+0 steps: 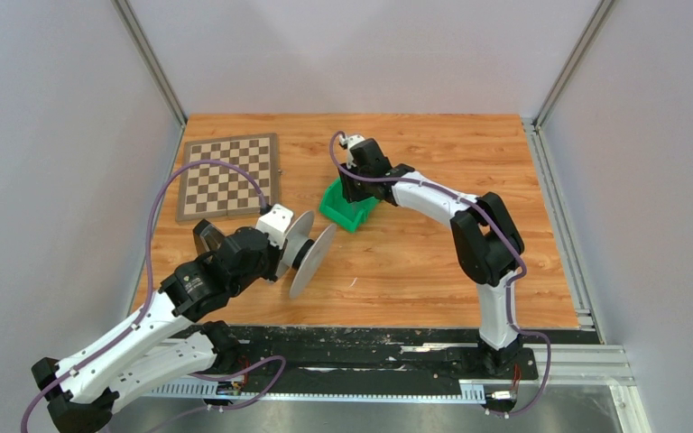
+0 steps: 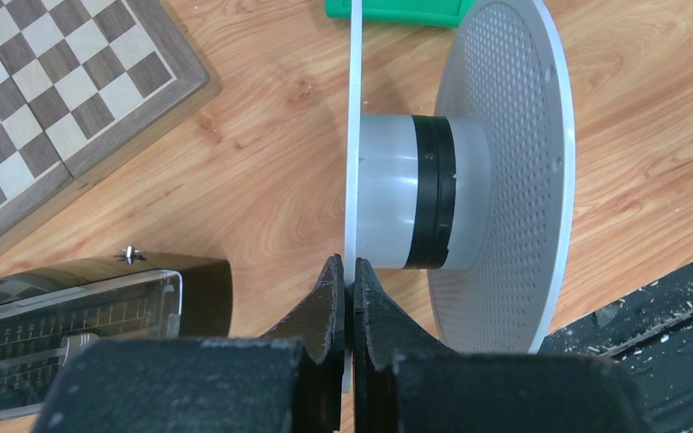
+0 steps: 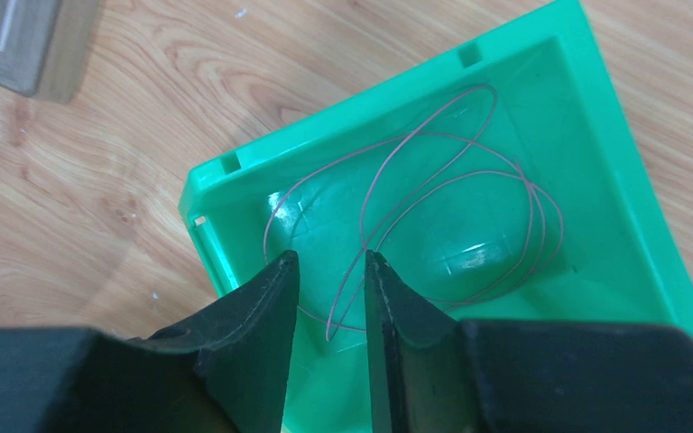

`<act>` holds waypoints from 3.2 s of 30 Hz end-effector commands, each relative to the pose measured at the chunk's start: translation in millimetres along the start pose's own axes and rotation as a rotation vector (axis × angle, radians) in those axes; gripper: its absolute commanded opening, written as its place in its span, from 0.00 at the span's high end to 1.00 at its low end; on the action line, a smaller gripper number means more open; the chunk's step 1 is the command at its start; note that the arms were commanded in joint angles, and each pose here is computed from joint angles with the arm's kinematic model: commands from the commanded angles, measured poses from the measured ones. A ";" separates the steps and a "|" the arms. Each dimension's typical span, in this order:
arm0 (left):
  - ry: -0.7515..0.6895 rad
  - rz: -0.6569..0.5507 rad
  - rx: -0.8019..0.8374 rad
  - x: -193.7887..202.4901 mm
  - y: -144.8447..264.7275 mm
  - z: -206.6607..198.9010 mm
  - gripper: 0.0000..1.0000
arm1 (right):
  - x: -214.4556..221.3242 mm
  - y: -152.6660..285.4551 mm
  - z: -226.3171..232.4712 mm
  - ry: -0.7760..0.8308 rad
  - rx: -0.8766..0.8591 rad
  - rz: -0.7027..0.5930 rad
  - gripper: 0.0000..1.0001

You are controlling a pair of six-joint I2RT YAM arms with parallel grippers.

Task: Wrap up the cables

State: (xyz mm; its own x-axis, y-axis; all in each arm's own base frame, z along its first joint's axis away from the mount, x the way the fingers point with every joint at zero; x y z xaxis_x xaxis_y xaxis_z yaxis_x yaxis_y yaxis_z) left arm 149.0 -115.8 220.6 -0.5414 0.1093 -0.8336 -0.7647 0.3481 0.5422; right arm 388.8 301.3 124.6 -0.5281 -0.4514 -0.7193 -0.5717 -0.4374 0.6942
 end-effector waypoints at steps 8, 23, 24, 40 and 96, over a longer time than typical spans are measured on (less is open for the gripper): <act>0.047 -0.108 0.033 -22.1 0.3 -5.7 1.00 | -4.7 -3.6 -2.3 0.043 0.044 0.017 0.73; 0.053 -0.107 0.019 -22.0 -0.1 -3.8 1.00 | 3.9 -9.8 3.8 0.032 0.026 0.065 0.74; 0.054 -0.108 0.018 -22.1 0.0 -3.5 1.00 | 3.8 -10.2 4.3 0.031 0.023 0.066 0.74; 0.090 -0.109 0.070 -28.8 0.9 -12.8 1.00 | -71.9 98.3 -16.8 0.015 0.195 -0.171 1.00; 0.134 -0.070 0.228 -61.9 -42.8 -62.9 0.55 | -58.8 377.6 -29.6 -0.076 0.294 -0.706 1.00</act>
State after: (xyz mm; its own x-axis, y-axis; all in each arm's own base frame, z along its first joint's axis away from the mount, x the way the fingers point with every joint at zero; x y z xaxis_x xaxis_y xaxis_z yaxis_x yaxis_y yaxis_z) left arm 183.4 -188.1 225.1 -0.6042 0.0231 -0.7965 -0.6713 0.5237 0.5244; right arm 232.0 143.1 392.0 -0.0989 -0.1378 -0.9855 -0.9306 -0.3378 0.1406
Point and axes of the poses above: each gripper's point midway between its finger pads, its own y axis back along the fingers, its own z axis along the line the jaws close on, x = y × z, the point moved 6 cm from there along y, back along the fingers, and after that the axes turned 13 degrees about y, right-handed, at the moved point
